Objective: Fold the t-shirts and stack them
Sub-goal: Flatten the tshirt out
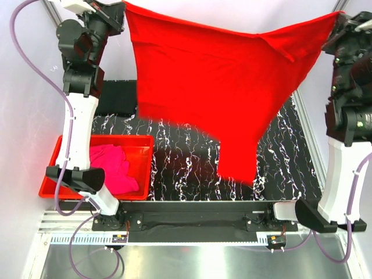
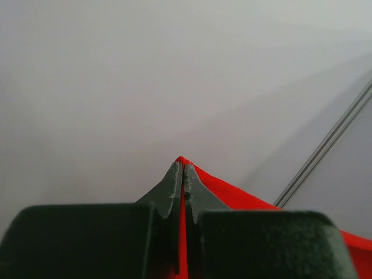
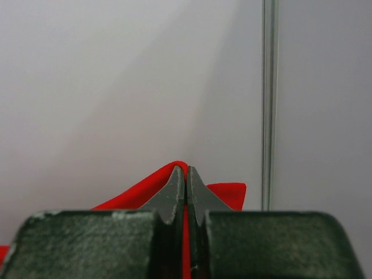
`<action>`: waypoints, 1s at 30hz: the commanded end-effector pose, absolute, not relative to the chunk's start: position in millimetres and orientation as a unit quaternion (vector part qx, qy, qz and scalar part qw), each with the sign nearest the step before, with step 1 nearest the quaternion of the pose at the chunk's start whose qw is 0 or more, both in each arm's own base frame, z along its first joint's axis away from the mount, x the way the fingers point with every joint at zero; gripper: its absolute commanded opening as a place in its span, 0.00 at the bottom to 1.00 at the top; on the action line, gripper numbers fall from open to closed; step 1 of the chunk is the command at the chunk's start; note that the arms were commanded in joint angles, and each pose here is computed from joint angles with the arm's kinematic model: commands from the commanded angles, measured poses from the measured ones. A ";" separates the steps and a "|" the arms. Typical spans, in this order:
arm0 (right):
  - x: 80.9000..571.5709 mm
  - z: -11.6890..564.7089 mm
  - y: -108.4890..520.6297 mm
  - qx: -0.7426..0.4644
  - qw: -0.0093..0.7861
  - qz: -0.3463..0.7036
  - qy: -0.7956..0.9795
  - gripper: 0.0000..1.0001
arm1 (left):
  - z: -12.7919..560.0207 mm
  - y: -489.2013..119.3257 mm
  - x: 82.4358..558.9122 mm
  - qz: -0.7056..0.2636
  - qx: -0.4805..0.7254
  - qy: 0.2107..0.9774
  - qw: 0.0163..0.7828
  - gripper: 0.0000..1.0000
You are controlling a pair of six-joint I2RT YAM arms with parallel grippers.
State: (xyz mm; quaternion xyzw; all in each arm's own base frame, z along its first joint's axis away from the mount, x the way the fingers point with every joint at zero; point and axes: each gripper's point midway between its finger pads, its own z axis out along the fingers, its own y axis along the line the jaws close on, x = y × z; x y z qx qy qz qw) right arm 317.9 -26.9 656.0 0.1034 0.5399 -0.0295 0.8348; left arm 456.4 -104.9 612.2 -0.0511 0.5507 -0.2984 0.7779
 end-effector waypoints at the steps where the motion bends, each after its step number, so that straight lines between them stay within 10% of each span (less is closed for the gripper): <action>1: 216.7 725.8 -42.2 0.127 0.897 -0.041 0.421 0.00 | 690.2 -89.8 386.8 -0.304 -0.038 0.451 0.838 0.00; 19: 64.9 726.1 -43.8 0.150 0.914 0.017 0.376 0.00 | 742.1 -76.1 227.3 -0.315 -0.001 0.379 0.870 0.00; 30: 214.4 616.0 -58.8 0.208 0.829 -0.037 0.518 0.00 | 614.2 -110.0 375.3 -0.332 -0.005 0.504 0.798 0.00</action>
